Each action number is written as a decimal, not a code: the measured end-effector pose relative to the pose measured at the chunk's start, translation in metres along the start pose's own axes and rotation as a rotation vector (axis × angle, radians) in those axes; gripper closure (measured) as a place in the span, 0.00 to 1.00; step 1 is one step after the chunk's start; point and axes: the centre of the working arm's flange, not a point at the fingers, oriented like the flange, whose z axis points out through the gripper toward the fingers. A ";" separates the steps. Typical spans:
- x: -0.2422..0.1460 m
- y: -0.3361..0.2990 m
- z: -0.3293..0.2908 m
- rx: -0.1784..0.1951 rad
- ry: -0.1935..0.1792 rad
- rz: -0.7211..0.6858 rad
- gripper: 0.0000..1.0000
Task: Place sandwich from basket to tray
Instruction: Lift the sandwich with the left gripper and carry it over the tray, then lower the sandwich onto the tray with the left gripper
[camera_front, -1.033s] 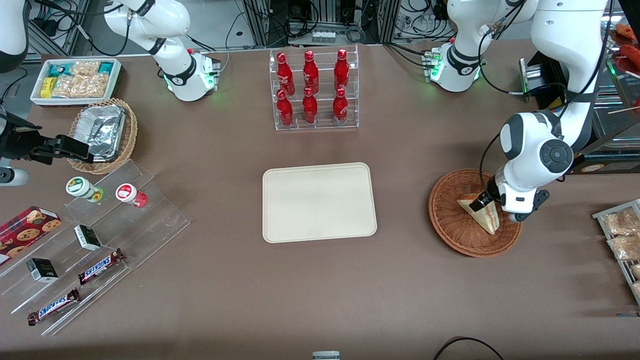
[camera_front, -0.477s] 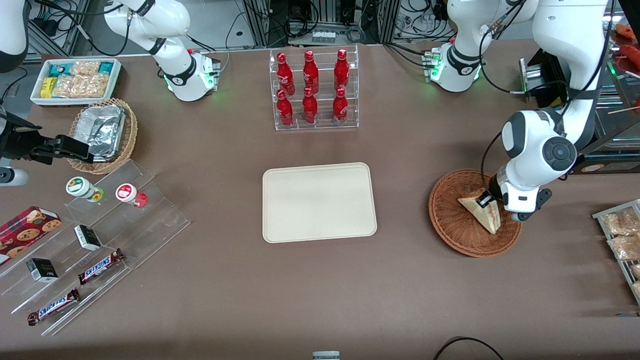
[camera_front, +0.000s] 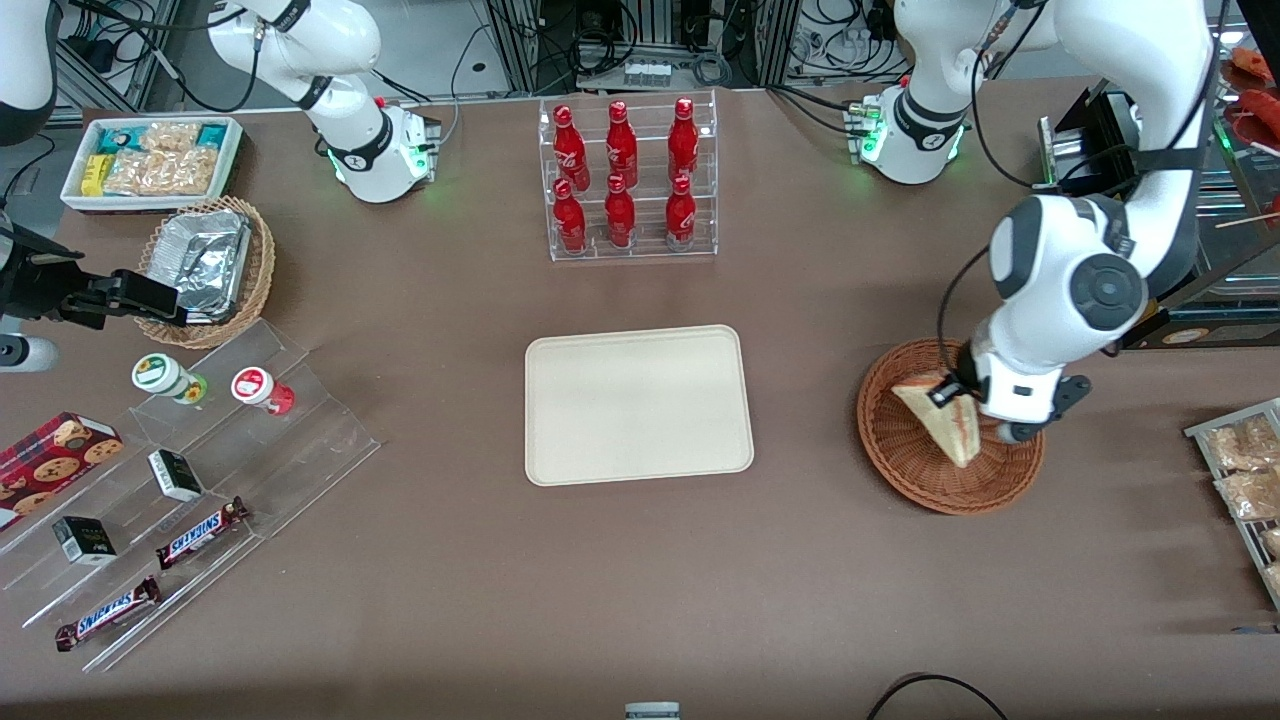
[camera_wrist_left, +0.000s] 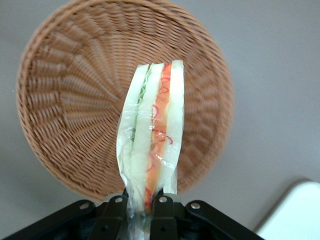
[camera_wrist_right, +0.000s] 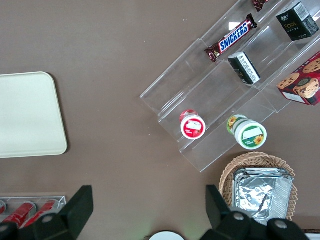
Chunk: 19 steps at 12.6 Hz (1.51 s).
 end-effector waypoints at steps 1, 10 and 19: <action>-0.011 0.016 -0.011 0.019 0.005 0.027 0.85; -0.150 0.136 -0.020 0.072 0.022 0.302 0.85; -0.247 0.270 0.013 0.019 0.020 0.466 0.85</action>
